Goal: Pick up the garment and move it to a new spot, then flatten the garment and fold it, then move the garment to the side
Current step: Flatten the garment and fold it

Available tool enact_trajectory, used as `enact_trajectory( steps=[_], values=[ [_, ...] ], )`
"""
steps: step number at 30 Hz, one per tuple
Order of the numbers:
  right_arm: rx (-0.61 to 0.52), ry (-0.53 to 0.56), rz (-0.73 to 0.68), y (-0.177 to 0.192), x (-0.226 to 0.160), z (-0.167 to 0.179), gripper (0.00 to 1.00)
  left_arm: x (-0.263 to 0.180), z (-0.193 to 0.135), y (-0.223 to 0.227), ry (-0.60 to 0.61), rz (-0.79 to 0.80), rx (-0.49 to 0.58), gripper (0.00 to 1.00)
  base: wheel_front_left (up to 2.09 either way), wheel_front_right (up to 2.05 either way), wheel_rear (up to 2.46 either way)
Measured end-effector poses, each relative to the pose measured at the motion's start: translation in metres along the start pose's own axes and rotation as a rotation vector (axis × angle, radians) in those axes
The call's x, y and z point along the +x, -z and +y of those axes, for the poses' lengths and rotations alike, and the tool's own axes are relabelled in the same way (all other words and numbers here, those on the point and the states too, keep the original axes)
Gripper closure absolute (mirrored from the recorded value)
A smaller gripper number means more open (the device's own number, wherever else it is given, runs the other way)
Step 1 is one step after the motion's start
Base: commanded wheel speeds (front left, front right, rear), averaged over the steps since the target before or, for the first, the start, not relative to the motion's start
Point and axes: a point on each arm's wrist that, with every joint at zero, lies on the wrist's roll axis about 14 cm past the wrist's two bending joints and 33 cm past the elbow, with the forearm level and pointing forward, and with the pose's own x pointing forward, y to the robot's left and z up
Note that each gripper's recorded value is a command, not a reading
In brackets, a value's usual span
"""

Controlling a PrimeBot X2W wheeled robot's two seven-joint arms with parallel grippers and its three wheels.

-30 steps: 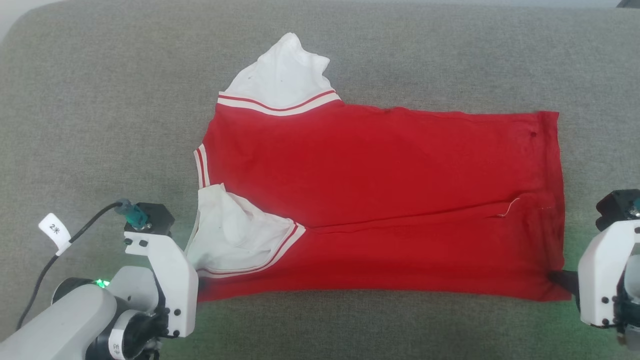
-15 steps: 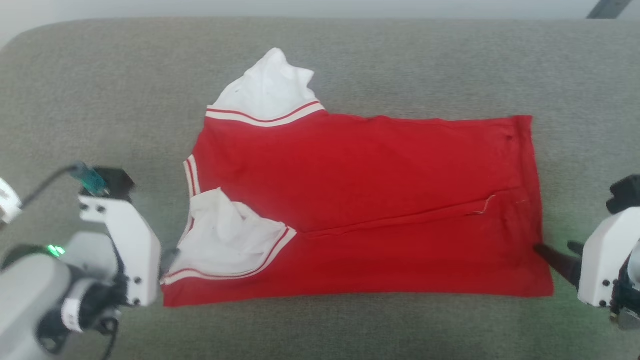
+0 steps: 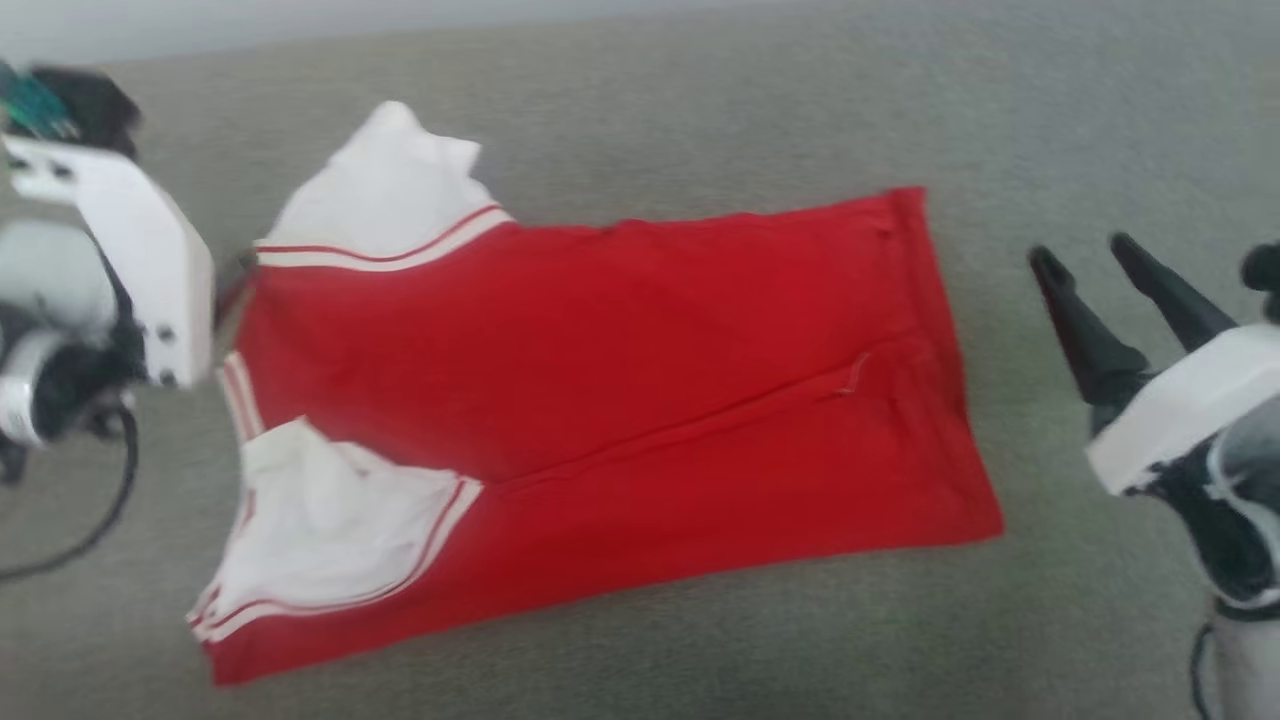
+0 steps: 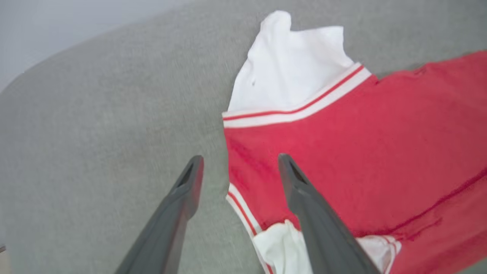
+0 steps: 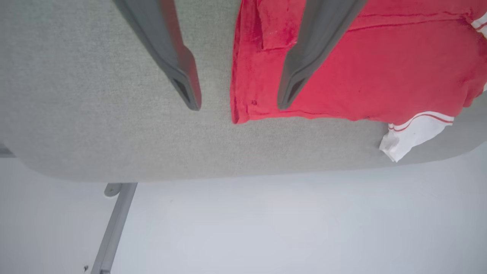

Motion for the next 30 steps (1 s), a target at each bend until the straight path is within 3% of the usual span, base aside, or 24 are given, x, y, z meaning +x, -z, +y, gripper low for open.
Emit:
enact_trajectory(
  steps=[6, 10, 16, 25, 26, 30],
  values=[
    [0.013, 0.022, -0.076, 0.009, -0.002, -0.005, 0.0, 0.046, -0.011, -0.041, 0.042, -0.059, 0.029, 0.0, 0.0, 0.0, 0.0],
    [0.03, 0.052, -0.039, 0.03, 0.0, -0.016, 0.0, 0.078, -0.024, -0.056, 0.072, -0.063, 0.054, 0.0, 0.0, 0.0, 0.0],
    [0.045, 0.077, 0.009, 0.052, 0.004, -0.026, 0.0, 0.124, -0.036, -0.051, 0.084, 0.015, 0.045, 0.0, 0.0, 0.0, 0.0],
    [0.056, 0.036, 0.086, 0.072, 0.022, -0.021, 0.0, 0.168, -0.026, -0.015, 0.027, 0.191, -0.006, 0.0, 0.0, 0.0, 0.0],
    [0.053, 0.03, 0.093, 0.072, 0.025, -0.021, 0.0, 0.17, -0.028, -0.012, 0.036, 0.214, -0.023, 1.0, 0.0, 0.0, 0.0],
    [0.065, -0.01, 0.128, 0.073, 0.042, -0.012, 0.0, 0.175, -0.032, -0.011, 0.041, 0.223, -0.06, 1.0, 0.0, 0.0, 0.0]
  ],
)
